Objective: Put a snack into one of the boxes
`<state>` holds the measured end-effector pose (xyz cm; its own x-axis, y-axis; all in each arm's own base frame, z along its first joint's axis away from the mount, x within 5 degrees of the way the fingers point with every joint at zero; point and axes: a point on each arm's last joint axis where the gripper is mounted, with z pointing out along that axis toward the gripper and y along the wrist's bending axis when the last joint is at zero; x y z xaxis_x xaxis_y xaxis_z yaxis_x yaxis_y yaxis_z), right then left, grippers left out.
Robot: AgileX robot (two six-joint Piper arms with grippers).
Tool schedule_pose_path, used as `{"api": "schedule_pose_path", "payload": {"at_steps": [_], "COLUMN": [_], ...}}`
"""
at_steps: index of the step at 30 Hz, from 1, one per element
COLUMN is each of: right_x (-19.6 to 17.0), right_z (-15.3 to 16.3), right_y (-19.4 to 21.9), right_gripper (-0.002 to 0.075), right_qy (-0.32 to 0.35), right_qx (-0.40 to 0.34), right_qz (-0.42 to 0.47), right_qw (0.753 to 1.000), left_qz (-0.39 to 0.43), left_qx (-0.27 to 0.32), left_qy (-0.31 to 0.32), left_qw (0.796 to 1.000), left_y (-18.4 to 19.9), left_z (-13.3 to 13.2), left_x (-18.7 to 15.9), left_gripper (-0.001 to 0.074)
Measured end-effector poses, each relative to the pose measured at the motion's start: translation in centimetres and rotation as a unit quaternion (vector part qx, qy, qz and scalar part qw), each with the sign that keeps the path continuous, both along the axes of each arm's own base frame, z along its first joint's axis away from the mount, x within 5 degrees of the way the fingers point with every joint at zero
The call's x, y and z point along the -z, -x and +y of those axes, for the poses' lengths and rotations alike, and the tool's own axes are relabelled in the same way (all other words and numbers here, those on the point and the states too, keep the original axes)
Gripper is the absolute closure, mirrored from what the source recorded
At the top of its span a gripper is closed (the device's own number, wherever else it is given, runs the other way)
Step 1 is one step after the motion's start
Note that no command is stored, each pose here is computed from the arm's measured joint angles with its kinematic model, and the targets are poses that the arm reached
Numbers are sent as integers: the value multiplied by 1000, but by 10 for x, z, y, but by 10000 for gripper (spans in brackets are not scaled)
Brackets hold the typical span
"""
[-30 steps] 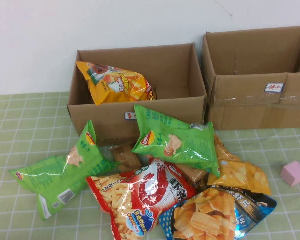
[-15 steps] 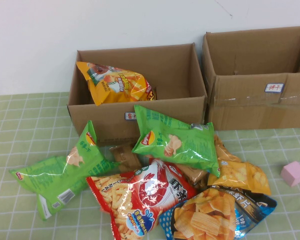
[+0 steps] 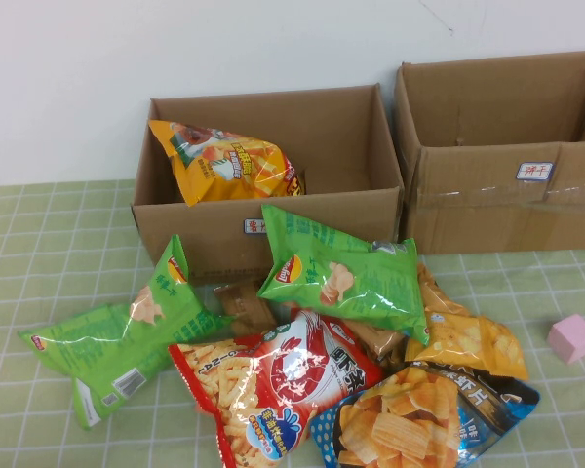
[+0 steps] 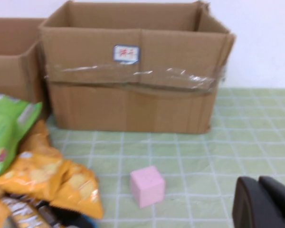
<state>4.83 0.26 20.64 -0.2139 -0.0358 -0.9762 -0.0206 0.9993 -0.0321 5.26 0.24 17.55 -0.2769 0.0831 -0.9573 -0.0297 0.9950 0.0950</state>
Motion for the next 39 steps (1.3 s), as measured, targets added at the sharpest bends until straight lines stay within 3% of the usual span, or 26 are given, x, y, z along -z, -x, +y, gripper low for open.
{"api": "schedule_pose_path", "payload": {"at_steps": [5,19,28,39], "right_x": [19,37,37,37], "right_z": [-4,-8,-2,-1], "right_y": [-6,-3,-3,-3], "right_gripper": [728,728,728,728], "right_qy": [-21,-35,-31,-30], "right_qx": [27,52,-14,-17], "right_qz": [-17,58,62,62], "right_qw": [999,996,998,997], "left_qz": [0,0,0,0], "left_qx": [0,0,0,0], "left_qy": [0,1,1,0], "left_qw": [1000,1000,1000,1000], "left_y": [0,0,0,0], "left_z": [0,0,0,0], "left_x": [0,0,0,0], "left_gripper": [737,737,737,737]}}
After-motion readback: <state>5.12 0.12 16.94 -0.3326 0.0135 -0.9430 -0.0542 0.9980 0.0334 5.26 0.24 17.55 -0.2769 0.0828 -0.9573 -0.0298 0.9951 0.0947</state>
